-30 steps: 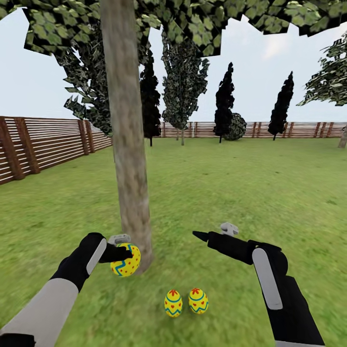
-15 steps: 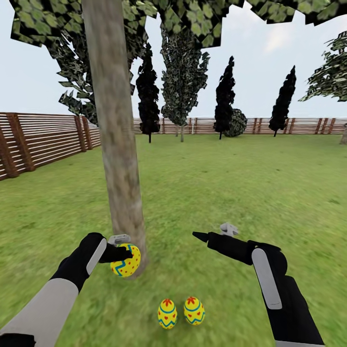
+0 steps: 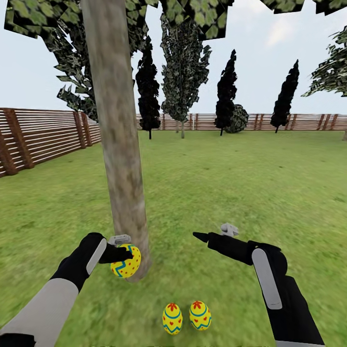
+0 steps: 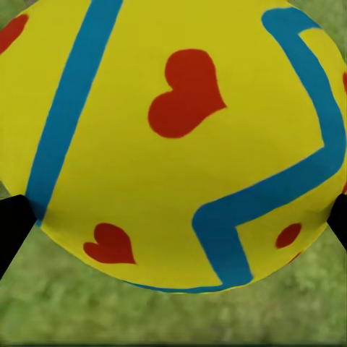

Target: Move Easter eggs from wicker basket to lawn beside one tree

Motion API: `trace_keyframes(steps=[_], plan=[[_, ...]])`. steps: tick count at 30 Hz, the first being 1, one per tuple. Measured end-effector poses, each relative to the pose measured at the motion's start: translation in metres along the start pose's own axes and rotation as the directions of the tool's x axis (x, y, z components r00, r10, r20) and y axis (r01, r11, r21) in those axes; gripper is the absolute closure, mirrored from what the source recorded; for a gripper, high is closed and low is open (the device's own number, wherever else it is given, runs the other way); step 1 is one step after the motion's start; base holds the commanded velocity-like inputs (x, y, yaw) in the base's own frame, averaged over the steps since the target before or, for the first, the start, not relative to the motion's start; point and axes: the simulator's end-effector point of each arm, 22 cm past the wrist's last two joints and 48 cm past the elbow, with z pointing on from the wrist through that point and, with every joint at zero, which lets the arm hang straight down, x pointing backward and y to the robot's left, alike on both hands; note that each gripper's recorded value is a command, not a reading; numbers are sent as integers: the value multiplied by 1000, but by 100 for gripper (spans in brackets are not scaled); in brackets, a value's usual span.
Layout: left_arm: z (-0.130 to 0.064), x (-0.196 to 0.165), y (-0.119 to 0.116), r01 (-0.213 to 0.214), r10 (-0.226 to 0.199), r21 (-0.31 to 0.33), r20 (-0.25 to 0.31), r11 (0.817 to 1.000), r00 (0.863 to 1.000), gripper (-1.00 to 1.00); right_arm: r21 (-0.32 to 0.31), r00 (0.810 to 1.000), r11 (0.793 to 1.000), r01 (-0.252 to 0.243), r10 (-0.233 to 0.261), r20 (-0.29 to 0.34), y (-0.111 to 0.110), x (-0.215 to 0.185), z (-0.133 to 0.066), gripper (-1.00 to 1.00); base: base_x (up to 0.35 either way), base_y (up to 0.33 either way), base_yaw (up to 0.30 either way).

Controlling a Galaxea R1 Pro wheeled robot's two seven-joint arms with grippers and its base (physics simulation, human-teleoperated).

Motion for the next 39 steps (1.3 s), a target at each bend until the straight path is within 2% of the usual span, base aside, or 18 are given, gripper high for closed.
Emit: trace_keyframes(steps=[4,6,12,21,28,39], plan=[[8,19,2,12,-12,-3,-70,1000,997,100,3,1000,1000,-4,4,-5,-3,2,2,-100,1,1,0],[20,41,8,28,-29,-15,-132,1000,991,100,4,1000,1000,-6,6,-7,-4,3,3,-100,0,0,0],[35,64,16,58,-63,-31,-223,998,973,100,6,1000,1000,-12,12,-14,-7,6,5,-100,0,0,0],[40,66,16,64,-68,-27,-233,998,970,100,12,999,1000,-22,22,-23,-13,10,9,-100,0,0,0],[54,76,17,67,-71,-23,-239,997,968,100,11,999,1000,-27,27,-28,-22,23,15,-100,0,0,0],[79,74,13,56,-57,-14,-157,998,986,100,10,999,1000,-25,26,-29,-34,41,20,-100,0,0,0]])
